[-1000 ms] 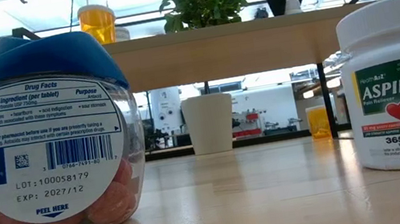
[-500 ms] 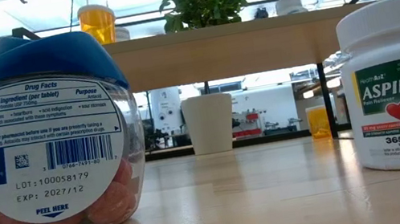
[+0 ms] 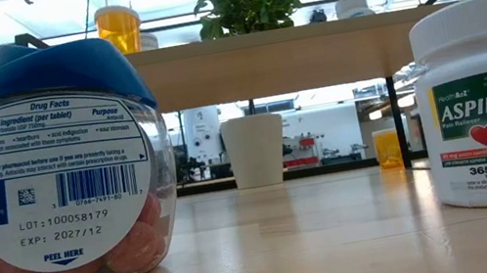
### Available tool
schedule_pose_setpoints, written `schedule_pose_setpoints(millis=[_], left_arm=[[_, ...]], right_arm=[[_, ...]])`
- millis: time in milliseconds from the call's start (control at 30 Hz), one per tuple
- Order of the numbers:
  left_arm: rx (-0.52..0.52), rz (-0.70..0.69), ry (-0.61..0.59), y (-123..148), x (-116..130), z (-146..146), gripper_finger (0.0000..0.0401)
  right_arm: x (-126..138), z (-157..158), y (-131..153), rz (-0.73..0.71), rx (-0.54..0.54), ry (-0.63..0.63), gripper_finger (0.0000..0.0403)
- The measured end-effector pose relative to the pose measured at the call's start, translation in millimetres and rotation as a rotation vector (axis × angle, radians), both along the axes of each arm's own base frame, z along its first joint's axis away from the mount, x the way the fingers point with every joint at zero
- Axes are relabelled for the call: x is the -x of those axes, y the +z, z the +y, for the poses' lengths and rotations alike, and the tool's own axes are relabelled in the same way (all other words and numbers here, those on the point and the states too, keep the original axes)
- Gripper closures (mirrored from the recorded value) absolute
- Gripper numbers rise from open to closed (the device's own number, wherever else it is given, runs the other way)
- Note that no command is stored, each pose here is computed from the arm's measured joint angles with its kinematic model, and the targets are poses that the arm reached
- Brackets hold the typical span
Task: Pick and place medicine bottles onto shelf by color
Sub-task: Put the white and green pill bottle on the shelf
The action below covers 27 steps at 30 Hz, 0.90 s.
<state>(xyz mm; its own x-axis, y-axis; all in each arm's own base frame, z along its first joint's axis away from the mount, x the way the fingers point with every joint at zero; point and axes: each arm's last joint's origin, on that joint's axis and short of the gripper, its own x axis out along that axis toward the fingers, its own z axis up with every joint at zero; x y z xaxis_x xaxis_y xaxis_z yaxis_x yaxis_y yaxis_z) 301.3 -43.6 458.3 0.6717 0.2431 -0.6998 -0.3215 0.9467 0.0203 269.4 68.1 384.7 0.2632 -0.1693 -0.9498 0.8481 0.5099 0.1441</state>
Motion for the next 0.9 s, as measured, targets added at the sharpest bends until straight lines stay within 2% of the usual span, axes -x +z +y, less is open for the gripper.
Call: schedule_pose_setpoints(millis=[167, 400, 533, 667, 900], left_arm=[[-0.006, 0.001, 0.008, 0, -1, 4, 0.0192], [-0.001, -0.001, 0.03, 0, -1, 9, 0.0191], [0.004, -0.003, 0.035, 0, -1, 9, 0.0194], [0.019, -0.019, 0.049, 1, -2, 9, 0.0194], [0.02, -0.028, 0.048, 1, -3, 9, 0.0193]], right_arm=[[7, 24, 0, -0.027, -0.022, -0.039, 0.013], [11, 34, 1, -0.08, 0.057, -0.064, 0.013], [7, 23, 1, -0.07, 0.087, -0.055, 0.013], [0, 0, 0, -0.013, 0.0, -0.053, 0.0129], [-7, -35, -1, 0.024, -0.056, -0.066, 0.013]])
